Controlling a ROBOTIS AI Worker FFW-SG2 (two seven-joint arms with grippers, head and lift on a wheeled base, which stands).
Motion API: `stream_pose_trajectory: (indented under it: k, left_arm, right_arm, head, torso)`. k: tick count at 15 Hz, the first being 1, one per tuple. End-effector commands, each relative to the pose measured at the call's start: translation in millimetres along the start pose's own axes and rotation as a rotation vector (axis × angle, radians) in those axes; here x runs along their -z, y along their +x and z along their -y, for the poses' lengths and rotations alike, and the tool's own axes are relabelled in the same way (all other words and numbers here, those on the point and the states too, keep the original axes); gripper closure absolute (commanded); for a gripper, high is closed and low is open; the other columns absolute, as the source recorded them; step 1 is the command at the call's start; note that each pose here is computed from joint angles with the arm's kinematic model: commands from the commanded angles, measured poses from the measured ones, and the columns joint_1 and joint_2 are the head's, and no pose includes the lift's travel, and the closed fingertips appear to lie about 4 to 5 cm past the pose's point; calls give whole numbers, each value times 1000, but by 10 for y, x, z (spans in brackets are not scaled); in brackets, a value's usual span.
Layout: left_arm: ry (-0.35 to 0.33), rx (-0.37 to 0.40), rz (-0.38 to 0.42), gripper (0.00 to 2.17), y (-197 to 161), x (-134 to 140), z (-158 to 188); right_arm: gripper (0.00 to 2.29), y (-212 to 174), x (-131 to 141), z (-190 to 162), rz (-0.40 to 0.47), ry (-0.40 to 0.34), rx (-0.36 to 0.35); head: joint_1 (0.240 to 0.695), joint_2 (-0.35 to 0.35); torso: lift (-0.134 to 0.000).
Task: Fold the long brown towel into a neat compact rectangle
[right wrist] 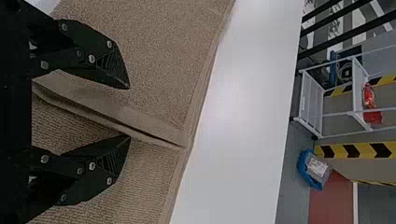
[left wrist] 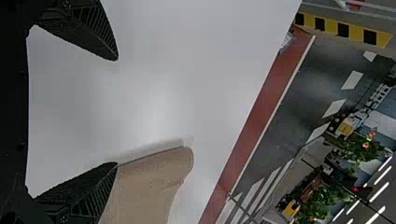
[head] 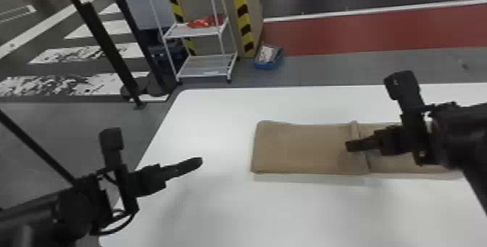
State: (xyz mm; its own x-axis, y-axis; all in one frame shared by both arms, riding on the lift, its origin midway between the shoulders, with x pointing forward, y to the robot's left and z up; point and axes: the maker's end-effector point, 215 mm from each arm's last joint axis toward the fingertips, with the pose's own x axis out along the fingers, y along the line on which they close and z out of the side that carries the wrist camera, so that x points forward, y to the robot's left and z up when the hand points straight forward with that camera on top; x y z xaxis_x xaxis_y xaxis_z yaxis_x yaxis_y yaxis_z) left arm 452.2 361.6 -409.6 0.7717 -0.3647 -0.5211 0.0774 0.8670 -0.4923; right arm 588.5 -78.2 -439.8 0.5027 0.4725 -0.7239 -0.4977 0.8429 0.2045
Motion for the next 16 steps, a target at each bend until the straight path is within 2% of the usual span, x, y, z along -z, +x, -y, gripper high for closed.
stream_pose_trajectory:
  k: [1,4,7,12,15,16]
  left_arm:
    - [1,0,0,87,-1,-1,1]
    - [3,-1,1,87,-6,-9,1]
    - [4,-1,1,87,-9,-13,-2]
    - [7,-2,1,87,-13,-21,-2]
    - [7,-3,1,87,-14,-20,-6]
    - [9,-4,1,87,-17,-24,-10]
  right_arm:
    - [603,26,-29,-23,10,-9,-5]
    - [610,52,29,8,-7,-10,3]
    - [711,47,-16,7,0,-16,2]
    - [1001,33,-42,33,3,-19,11]
    - [1004,37,-34,33,1,-20,12]
    - [1133,32,-41,37,3,-20,12]
  head:
    - [695,292]
    - [695,293]
    - [695,291]
    - [695,291]
    - [695,290]
    - [695,290]
  torso:
    - [-124]
    - [-124]
    - [-124]
    - [-124]
    - [-124]
    - [-124]
